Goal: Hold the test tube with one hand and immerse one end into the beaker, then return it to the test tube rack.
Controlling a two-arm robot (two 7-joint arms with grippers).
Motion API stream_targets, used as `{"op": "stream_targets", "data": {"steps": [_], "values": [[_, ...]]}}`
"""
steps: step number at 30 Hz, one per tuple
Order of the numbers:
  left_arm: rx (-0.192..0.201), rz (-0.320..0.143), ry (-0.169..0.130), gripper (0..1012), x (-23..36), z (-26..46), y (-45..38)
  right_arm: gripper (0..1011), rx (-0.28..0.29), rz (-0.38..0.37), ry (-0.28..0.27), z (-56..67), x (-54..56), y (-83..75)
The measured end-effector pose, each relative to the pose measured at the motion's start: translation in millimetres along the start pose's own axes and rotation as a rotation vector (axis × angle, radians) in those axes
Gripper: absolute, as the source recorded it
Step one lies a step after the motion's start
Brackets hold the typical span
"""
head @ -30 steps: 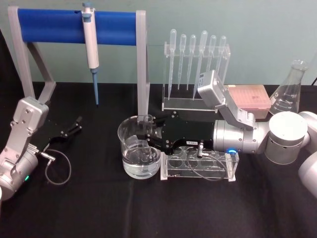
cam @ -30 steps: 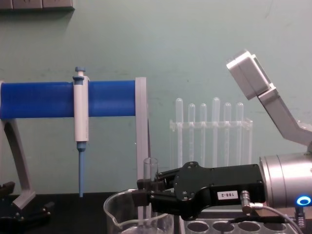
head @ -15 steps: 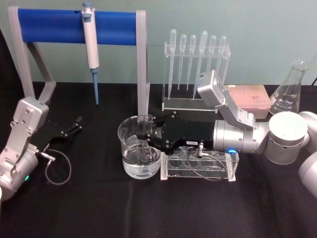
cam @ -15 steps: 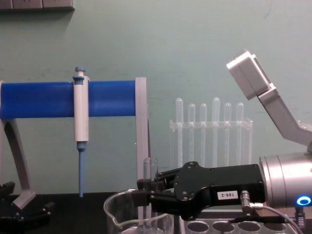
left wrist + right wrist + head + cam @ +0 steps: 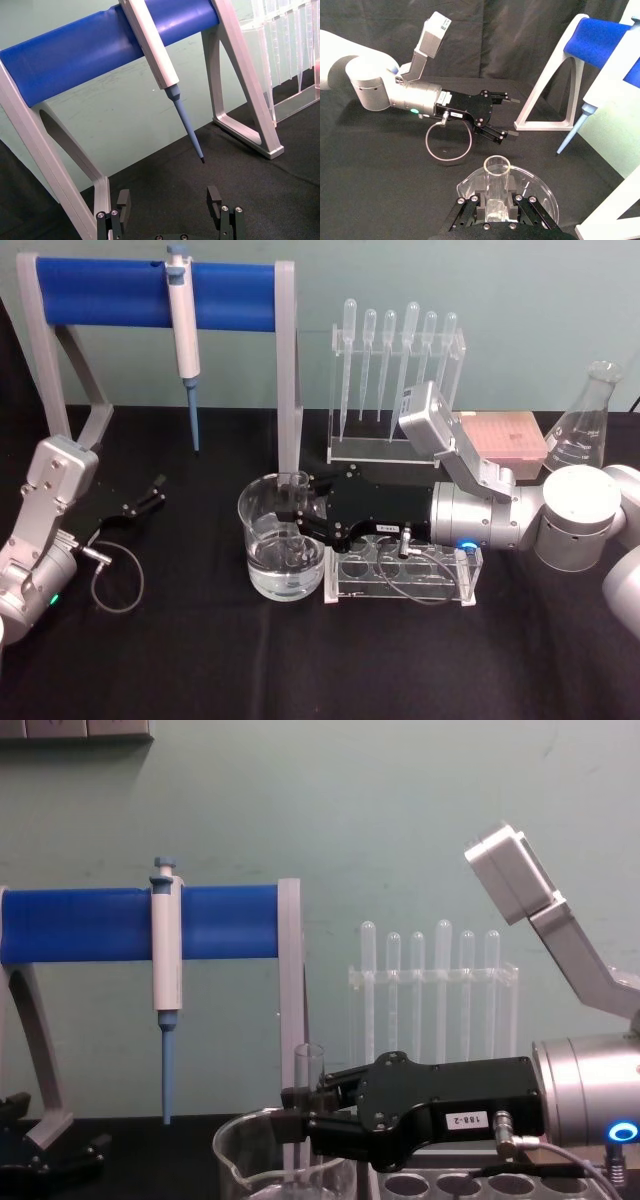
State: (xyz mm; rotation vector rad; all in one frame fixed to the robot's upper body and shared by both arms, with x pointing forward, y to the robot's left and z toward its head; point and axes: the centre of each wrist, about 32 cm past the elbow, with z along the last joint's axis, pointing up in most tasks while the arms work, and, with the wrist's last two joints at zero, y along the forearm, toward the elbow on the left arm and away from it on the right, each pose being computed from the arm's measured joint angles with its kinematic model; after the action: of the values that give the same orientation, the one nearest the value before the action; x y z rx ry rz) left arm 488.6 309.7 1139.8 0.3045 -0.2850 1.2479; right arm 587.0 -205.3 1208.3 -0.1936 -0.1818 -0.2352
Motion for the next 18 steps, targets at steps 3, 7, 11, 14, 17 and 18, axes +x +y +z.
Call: {"op": "stream_targets", "data": {"steps": [3, 7, 11, 14, 17, 18], "values": [[0.0, 0.0, 0.0, 1000, 0.0, 0.0, 0.0, 236, 0.0, 0.0, 0.0, 0.0, 0.0, 0.0], [0.0, 0.0, 0.0, 1000, 0.0, 0.0, 0.0, 236, 0.0, 0.0, 0.0, 0.0, 0.0, 0.0], [0.0, 0.0, 0.0, 1000, 0.0, 0.0, 0.0, 236, 0.0, 0.0, 0.0, 0.0, 0.0, 0.0], [0.0, 0.0, 0.0, 1000, 0.0, 0.0, 0.0, 236, 0.0, 0.0, 0.0, 0.0, 0.0, 0.0], [0.0, 0.0, 0.0, 1000, 0.0, 0.0, 0.0, 236, 0.0, 0.0, 0.0, 0.0, 0.0, 0.0], [0.0, 0.0, 0.0, 1000, 0.0, 0.0, 0.0, 236, 0.0, 0.0, 0.0, 0.0, 0.0, 0.0]]}}
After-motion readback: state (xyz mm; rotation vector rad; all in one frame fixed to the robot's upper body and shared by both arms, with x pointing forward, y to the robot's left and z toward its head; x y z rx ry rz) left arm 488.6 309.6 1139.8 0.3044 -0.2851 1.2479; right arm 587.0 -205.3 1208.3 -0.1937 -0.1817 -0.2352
